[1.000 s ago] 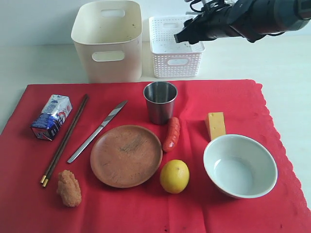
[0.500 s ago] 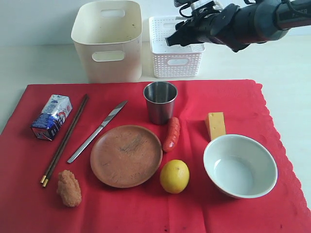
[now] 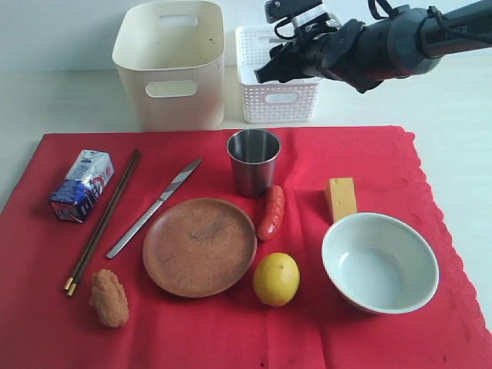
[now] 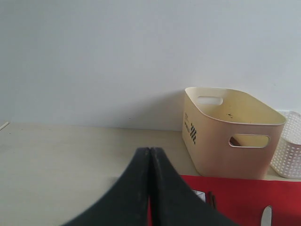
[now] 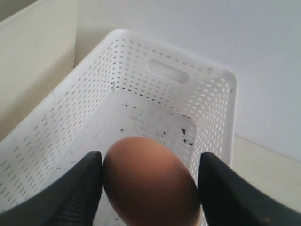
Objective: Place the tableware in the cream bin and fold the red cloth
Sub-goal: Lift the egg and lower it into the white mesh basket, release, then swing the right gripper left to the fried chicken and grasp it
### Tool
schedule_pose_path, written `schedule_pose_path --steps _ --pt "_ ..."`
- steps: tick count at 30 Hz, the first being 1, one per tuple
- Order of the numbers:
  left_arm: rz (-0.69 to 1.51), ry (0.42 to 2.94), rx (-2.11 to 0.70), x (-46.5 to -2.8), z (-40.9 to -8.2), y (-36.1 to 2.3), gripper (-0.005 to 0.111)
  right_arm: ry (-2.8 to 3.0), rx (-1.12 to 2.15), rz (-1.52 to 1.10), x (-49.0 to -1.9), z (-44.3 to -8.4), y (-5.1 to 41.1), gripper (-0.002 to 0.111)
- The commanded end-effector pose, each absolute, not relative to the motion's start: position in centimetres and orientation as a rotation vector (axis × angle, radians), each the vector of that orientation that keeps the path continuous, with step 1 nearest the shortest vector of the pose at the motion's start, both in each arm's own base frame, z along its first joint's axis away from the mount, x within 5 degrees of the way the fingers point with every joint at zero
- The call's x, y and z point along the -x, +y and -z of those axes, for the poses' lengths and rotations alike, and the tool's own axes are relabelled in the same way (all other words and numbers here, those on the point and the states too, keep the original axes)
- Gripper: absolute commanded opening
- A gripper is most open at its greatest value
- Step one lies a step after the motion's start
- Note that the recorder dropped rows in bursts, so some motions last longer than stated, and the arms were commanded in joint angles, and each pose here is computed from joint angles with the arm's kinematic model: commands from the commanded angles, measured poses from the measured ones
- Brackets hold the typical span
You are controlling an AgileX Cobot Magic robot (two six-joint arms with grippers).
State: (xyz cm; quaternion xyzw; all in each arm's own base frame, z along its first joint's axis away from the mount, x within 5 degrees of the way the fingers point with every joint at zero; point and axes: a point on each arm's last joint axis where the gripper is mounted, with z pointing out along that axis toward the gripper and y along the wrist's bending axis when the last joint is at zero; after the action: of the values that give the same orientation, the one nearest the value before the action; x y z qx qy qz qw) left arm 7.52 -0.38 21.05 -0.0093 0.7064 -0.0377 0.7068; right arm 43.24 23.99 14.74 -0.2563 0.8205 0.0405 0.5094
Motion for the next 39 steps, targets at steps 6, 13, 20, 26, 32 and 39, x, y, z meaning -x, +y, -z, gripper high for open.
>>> schedule_pose_path --steps 6,13,20,26,32,39 --pt "0.082 1.563 0.024 -7.5 -21.2 -0.4 0.001 1.956 0.641 -0.090 -43.3 -15.1 24.2 0.076" --pt "0.082 1.563 0.024 -7.5 -21.2 -0.4 0.001 1.970 0.659 -0.104 -43.1 -15.0 24.3 0.076" --pt "0.082 1.563 0.024 -7.5 -21.2 -0.4 0.001 1.926 0.653 -0.145 -42.6 -18.7 24.3 0.076" --pt "0.082 1.563 0.024 -7.5 -21.2 -0.4 0.001 1.910 0.726 -0.256 -40.7 -23.7 24.4 0.075" --pt "0.082 1.563 0.024 -7.5 -21.2 -0.4 0.001 1.863 0.778 -0.342 -38.3 -28.9 23.9 0.048" --pt "0.082 1.563 0.024 -7.5 -21.2 -0.4 0.001 1.852 0.879 -0.412 -35.8 -32.0 23.4 0.007"
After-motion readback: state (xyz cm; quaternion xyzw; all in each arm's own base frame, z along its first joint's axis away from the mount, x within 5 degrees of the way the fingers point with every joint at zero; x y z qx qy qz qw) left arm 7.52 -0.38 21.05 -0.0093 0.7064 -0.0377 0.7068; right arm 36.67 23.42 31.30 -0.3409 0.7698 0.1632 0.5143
